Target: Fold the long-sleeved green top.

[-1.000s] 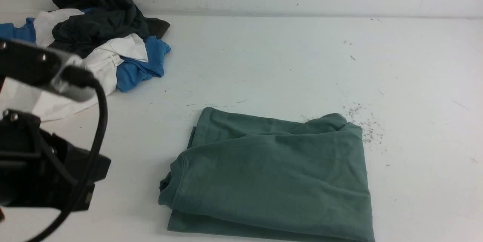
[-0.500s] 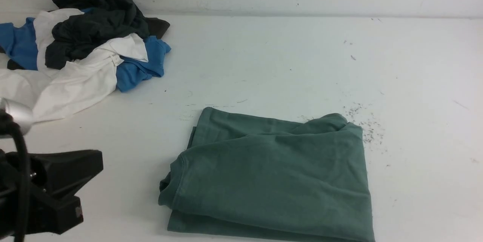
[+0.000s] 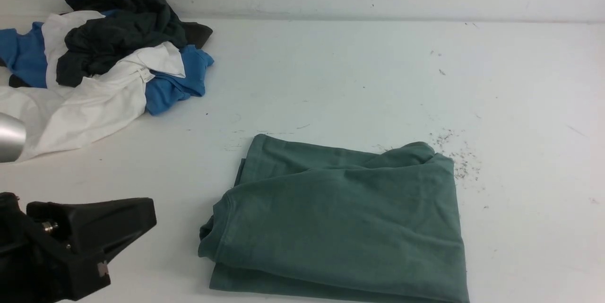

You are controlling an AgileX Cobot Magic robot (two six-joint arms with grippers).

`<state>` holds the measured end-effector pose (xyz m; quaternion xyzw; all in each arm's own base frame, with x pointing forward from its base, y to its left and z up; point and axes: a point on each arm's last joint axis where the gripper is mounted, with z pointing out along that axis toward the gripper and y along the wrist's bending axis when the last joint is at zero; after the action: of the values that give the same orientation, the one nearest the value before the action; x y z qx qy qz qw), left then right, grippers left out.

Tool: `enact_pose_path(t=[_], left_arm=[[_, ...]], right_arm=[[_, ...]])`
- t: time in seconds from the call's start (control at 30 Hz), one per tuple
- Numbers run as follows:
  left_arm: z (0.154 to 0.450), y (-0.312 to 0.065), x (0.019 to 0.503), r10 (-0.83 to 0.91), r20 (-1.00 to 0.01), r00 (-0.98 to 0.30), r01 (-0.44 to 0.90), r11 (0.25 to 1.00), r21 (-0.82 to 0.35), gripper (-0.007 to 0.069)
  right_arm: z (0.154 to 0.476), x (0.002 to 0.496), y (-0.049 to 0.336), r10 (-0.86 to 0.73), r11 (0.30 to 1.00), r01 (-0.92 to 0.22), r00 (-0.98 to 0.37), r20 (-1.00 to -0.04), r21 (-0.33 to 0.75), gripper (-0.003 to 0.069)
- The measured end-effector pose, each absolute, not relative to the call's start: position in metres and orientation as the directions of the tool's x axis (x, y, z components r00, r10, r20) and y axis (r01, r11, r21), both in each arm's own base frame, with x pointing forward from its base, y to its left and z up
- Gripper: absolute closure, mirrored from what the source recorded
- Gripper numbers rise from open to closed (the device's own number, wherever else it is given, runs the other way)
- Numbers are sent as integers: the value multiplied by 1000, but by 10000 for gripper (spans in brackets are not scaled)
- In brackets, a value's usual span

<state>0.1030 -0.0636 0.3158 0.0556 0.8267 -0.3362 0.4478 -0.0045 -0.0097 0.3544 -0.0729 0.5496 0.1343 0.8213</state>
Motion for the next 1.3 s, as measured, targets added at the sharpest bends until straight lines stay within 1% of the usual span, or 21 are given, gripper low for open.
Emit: enact_pose_path(t=[0.07, 0.17, 0.27, 0.3, 0.37, 0.4, 0.57, 0.67, 0.7, 0.8, 0.87, 1.03, 1.07, 1.1, 1.2, 1.23, 1.3], left_arm=[[316, -64, 103, -202, -779, -593, 398, 768, -502, 629], [315, -63, 103, -153, -808, -569, 425, 787, -448, 629], [315, -63, 103, -61, -857, -511, 491, 798, -350, 629], [316, -63, 103, -4, -884, -468, 529, 800, -283, 629], [316, -64, 103, 66, -908, -413, 571, 796, -201, 629], [316, -64, 103, 136, -923, -360, 607, 785, -122, 629], [318, -64, 102, 228, -936, -267, 642, 766, 3, 629], [317, -61, 96, 235, -941, -243, 635, 772, 29, 629], [316, -57, 86, 237, -946, -223, 620, 783, 50, 629], [313, -52, 76, 235, -949, -209, 598, 799, 66, 629], [304, -43, 62, 220, -956, -196, 545, 835, 80, 629], [273, -22, 40, 120, -978, -168, 351, 935, 54, 629], [270, -21, 38, 104, -981, -165, 340, 940, 43, 629], [258, -16, 34, 93, -984, -152, 287, 957, 46, 629], [237, -10, 38, 95, -977, -193, 206, 977, 54, 629], [235, -10, 38, 90, -976, -199, 178, 983, 54, 629], [217, -5, 42, 95, -962, -257, 130, 989, 63, 629]], right_arm=[[354, -5, -10, 141, 953, -301, 360, -922, 28, 673], [354, -5, -10, 141, 953, -301, 360, -922, 28, 673], [354, -5, -10, 141, 953, -301, 360, -922, 28, 673], [354, -5, -10, 141, 953, -301, 360, -922, 28, 673], [354, -5, -10, 141, 953, -301, 360, -922, 28, 673], [354, -5, -10, 141, 953, -301, 360, -922, 28, 673], [354, -5, -10, 141, 953, -301, 360, -922, 28, 673], [354, -5, -10, 141, 953, -301, 360, -922, 28, 673], [354, -5, -10, 141, 953, -301, 360, -922, 28, 673], [354, -5, -10, 141, 953, -301, 360, -922, 28, 673], [354, -5, -10, 141, 953, -301, 360, -922, 28, 673], [354, -5, -10, 141, 953, -301, 360, -922, 28, 673], [354, -5, -10, 141, 953, -301, 360, -922, 28, 673], [354, -5, -10, 141, 953, -301, 360, -922, 28, 673], [355, -5, -10, 141, 953, -301, 363, -921, 28, 673], [355, -5, -10, 141, 953, -301, 363, -921, 28, 673], [354, -5, -10, 140, 954, -299, 361, -922, 27, 673]])
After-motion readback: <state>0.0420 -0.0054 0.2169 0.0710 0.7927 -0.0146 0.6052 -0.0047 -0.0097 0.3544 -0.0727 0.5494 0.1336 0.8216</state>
